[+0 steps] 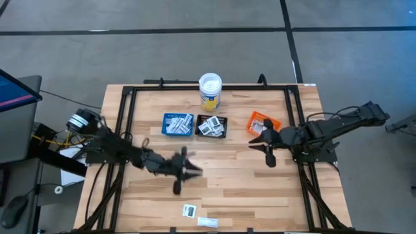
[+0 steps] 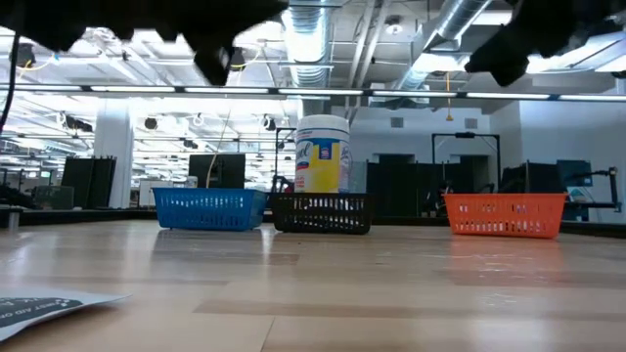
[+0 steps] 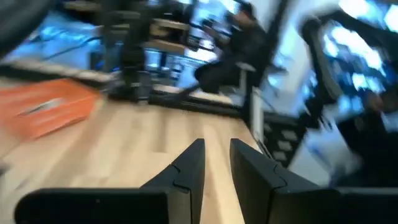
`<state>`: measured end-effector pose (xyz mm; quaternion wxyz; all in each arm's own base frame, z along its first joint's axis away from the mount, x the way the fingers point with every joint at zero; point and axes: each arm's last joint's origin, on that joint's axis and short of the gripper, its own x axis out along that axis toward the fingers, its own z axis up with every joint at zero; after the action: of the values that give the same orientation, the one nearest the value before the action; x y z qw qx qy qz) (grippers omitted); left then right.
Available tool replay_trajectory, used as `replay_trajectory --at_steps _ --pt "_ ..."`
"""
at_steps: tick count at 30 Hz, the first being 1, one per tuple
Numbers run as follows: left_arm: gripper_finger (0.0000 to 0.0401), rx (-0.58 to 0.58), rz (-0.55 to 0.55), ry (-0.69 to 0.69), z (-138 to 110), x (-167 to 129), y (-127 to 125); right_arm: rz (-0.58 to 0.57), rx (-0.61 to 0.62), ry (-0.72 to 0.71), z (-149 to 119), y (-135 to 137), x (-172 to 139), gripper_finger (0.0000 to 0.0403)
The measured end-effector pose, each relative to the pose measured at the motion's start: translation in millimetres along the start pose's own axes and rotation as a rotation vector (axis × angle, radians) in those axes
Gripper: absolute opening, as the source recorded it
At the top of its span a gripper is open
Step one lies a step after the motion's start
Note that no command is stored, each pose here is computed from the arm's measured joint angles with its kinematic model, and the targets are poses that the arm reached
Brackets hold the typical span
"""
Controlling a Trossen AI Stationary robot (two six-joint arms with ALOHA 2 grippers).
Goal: Pick & Place First Aid Supplies
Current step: Put the black towelette pack into the black bin
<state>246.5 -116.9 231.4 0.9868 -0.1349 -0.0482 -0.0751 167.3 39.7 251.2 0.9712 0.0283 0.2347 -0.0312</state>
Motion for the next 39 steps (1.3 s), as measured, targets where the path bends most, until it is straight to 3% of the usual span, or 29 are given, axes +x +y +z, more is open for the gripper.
replay_trajectory --at_steps 2,5,9,12,17,20,27,34,39 --pt "0.0076 0.091 -0.063 0.034 -5 12 -19 0.007 0.002 -0.003 -5 -2 -3 0.0077" --pt "0.0076 0.126 -0.111 0.190 -20 23 -45 0.012 0.006 -0.015 -7 -3 -7 0.0077" --pt "0.0076 0.035 -0.025 0.398 -45 26 -68 0.021 0.014 -0.045 -4 -3 -9 0.0077" --pt "0.0076 -0.012 -0.017 0.461 -55 25 -79 0.024 0.018 -0.056 -3 -3 -9 0.0077" --pt "0.0089 -0.253 0.054 0.620 -76 17 -79 0.028 0.024 -0.075 0 -2 -7 0.0077" --pt "0.0105 -0.300 0.109 0.738 -87 9 -76 0.028 0.024 -0.075 0 -2 -8 0.0077" --pt "0.0131 -0.297 0.098 0.747 -89 10 -76 0.077 0.020 -0.063 -1 -1 -8 0.0077" --pt "0.0133 -0.272 0.088 0.760 -110 10 -83 0.078 0.020 -0.062 -1 -1 -8 0.0077" --pt "0.0133 -0.181 0.077 0.773 -123 6 -87 0.078 0.020 -0.062 -1 -1 -8 0.0077"
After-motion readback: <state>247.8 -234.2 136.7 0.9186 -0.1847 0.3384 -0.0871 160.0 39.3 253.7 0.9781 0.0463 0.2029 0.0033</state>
